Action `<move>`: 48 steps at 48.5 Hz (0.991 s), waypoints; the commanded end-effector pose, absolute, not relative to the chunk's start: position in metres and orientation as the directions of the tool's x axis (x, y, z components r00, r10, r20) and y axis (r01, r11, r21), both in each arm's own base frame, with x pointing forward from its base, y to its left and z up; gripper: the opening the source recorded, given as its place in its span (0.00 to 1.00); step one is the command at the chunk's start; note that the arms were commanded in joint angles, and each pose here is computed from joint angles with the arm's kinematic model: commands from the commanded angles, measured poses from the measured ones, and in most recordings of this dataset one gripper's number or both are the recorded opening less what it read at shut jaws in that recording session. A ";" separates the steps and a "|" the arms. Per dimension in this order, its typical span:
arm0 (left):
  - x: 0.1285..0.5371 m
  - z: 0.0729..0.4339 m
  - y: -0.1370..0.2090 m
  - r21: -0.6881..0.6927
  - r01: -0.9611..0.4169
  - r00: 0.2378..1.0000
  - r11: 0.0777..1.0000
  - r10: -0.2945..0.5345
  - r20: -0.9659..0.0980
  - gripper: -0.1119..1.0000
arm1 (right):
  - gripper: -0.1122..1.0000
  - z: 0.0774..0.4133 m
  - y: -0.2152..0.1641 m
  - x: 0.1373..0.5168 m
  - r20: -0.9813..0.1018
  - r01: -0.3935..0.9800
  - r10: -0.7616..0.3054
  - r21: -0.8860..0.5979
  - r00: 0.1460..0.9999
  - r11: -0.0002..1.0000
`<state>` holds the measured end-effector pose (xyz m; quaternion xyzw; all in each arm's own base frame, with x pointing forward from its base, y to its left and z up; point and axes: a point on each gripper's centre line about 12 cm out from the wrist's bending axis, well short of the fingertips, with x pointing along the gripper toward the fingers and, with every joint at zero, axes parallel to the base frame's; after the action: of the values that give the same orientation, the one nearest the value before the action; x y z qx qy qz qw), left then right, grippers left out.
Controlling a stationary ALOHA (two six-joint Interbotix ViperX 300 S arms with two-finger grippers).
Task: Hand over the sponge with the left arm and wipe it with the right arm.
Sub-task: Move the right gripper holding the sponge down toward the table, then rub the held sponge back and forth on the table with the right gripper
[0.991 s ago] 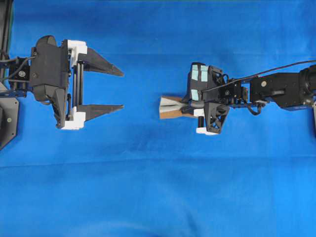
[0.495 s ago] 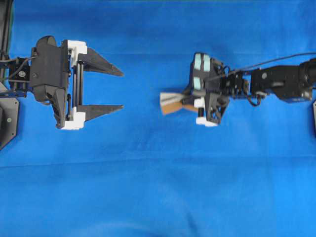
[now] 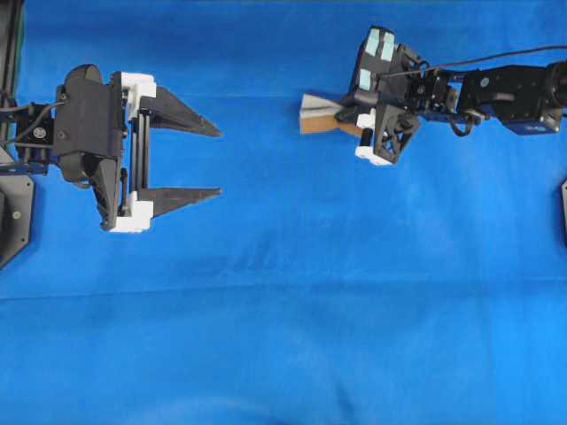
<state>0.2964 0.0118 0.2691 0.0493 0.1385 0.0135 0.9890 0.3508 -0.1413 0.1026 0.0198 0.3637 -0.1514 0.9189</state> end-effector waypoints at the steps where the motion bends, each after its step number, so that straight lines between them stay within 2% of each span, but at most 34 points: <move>1: 0.298 0.275 0.012 0.103 -0.015 0.967 0.995 0.041 -0.250 0.92 | 0.31 0.111 -0.146 0.356 -0.649 0.297 -0.275 -0.079 0.709 0.952; 10: 0.298 0.275 0.012 0.102 -0.016 0.967 0.995 0.041 -0.250 0.92 | 0.31 0.108 -0.131 0.360 -0.657 0.270 -0.245 -0.065 0.713 0.961; 33: 0.298 0.275 0.012 0.103 -0.015 0.968 0.995 0.041 -0.249 0.92 | 0.31 0.106 -0.007 0.377 -0.684 0.041 -0.007 0.033 0.729 0.999; 48: 0.298 0.275 0.012 0.103 -0.017 0.968 0.994 0.042 -0.249 0.92 | 0.31 0.113 0.034 0.382 -0.673 -0.035 0.070 0.066 0.736 0.997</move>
<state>0.2966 0.0122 0.2687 0.0499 0.1393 0.0140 0.9889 0.3764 0.0164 0.0985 0.0289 0.3826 0.0074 0.9234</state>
